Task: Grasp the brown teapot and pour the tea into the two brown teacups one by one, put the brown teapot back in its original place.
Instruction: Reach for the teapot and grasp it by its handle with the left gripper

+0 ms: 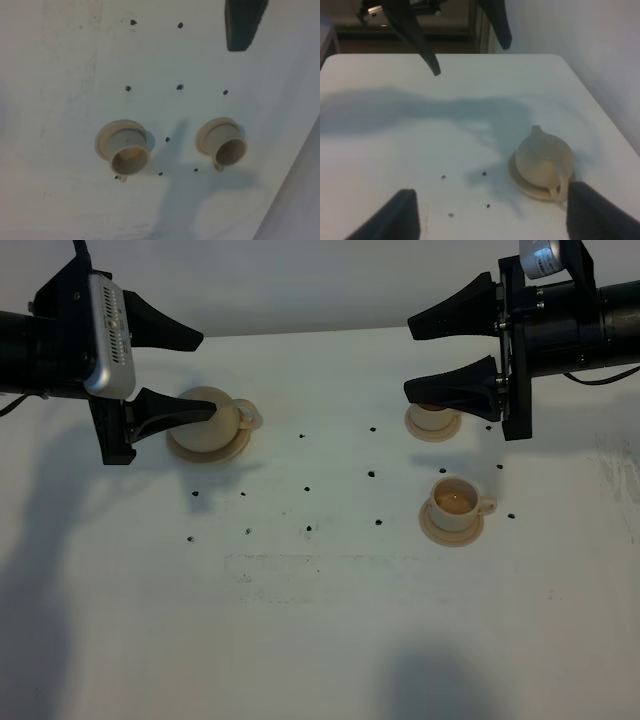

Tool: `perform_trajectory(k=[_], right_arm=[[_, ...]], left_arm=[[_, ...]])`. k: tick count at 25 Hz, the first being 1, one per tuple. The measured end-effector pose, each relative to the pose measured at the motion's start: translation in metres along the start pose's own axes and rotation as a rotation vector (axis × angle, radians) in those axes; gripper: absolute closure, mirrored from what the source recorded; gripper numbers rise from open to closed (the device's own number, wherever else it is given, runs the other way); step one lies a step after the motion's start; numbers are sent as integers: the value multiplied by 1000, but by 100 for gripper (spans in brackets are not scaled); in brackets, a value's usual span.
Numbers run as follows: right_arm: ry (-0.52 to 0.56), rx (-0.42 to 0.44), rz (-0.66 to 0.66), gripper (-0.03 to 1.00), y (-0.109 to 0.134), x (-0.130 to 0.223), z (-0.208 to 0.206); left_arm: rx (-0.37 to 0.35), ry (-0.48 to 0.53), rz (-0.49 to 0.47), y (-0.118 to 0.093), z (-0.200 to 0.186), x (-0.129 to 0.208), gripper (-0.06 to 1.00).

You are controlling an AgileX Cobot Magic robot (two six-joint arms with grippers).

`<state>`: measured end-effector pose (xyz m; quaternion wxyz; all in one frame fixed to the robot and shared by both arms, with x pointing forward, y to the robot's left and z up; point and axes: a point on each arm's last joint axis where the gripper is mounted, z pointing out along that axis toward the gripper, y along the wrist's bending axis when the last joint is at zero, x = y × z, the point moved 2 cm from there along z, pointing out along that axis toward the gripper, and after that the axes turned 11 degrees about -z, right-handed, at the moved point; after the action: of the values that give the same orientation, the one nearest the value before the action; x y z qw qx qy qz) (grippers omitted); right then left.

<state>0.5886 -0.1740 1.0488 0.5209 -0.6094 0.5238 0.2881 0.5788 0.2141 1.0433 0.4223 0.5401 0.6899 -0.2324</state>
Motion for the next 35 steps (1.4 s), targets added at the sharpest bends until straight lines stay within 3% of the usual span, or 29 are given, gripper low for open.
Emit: perform_trajectory(k=[13, 19, 26, 29, 35], right_arm=[[-9, 10, 38, 37, -1, -4, -1], [-72, 80, 171, 37, -7, -18, -5], [7, 293, 426, 37, -30, -1, -38], [28, 398, 503, 37, -39, 5, -68], [67, 519, 577, 37, -40, 4, -116]], left_arm=[[-3, -6, -13, 0, 0, 0, 32], [-30, -62, -161, 4, 0, -6, 32], [-172, 9, -435, 20, -9, 9, 32], [-270, 23, -528, 29, -30, 16, 32], [-441, 3, -641, 31, -84, 11, 37]])
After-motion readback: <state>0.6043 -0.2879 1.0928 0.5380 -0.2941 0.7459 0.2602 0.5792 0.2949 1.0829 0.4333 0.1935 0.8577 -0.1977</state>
